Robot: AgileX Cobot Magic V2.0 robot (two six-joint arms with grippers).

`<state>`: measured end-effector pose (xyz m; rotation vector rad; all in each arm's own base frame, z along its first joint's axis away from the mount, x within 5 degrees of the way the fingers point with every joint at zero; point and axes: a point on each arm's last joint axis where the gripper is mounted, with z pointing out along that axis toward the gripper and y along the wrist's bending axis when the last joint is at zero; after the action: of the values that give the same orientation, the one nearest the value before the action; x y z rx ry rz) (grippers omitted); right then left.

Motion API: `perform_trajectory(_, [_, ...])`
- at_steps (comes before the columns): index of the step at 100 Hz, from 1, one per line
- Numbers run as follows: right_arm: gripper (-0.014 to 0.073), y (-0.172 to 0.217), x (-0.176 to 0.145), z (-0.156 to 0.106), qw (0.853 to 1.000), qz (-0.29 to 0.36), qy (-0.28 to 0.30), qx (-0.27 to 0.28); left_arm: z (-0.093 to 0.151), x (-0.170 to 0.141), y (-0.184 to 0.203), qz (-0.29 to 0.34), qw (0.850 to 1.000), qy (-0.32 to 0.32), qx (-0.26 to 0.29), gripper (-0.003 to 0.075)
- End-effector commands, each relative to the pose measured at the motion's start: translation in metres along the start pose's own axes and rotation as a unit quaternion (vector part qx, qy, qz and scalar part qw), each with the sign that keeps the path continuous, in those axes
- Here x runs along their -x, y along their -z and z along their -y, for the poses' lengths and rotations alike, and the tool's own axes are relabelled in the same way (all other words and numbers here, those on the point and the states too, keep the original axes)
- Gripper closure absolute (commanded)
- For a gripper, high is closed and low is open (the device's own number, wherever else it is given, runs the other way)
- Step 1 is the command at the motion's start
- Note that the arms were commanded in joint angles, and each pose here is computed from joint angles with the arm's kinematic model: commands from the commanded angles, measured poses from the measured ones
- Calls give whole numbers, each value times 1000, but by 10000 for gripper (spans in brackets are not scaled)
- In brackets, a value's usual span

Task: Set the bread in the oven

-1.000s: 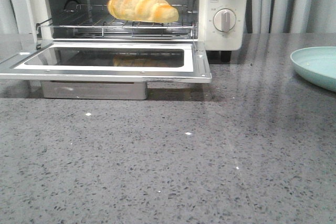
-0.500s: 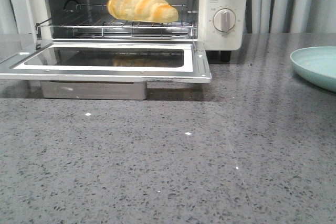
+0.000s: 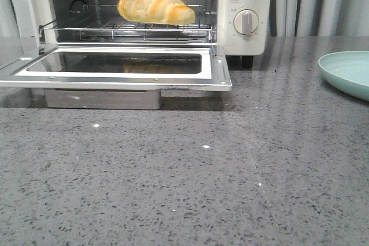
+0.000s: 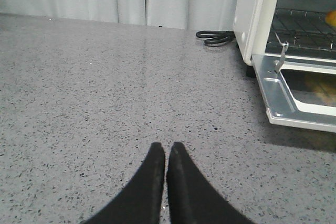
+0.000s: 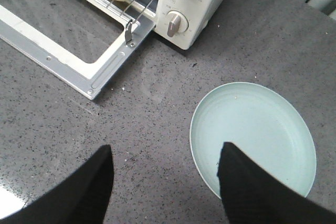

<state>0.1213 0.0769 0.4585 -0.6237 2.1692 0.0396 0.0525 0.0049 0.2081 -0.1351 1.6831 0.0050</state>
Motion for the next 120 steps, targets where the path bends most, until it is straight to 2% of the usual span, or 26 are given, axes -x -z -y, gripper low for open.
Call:
perform_trajectory(1, [202, 16, -6, 8, 1000, 4, -17, -5, 2, 18, 6, 70, 998, 1, -7, 741])
perform_trajectory(21, [202, 35, -17, 14, 999, 30, -29, 7, 2, 18, 6, 70, 998, 1, -7, 741])
perform_trajectory(43, [202, 38, -47, 17, 999, 30, -27, 5, 2, 18, 6, 70, 998, 1, -7, 741])
perform_trajectory(64, [202, 31, -83, 15, 994, 105, -20, 20, 2, 18, 6, 70, 998, 1, -7, 741])
perform_trajectory(78, [202, 22, -110, 11, 985, 169, -20, 35, 2, 18, 6, 70, 998, 1, -7, 741])
perform_trajectory(90, [202, 15, -136, 10, 977, 204, -55, 36, 2, 18, 6, 70, 998, 1, -7, 741])
perform_trajectory(120, [202, -16, -182, 3, 971, 207, -122, -18, 2, 18, 6, 70, 998, 1, -7, 741])
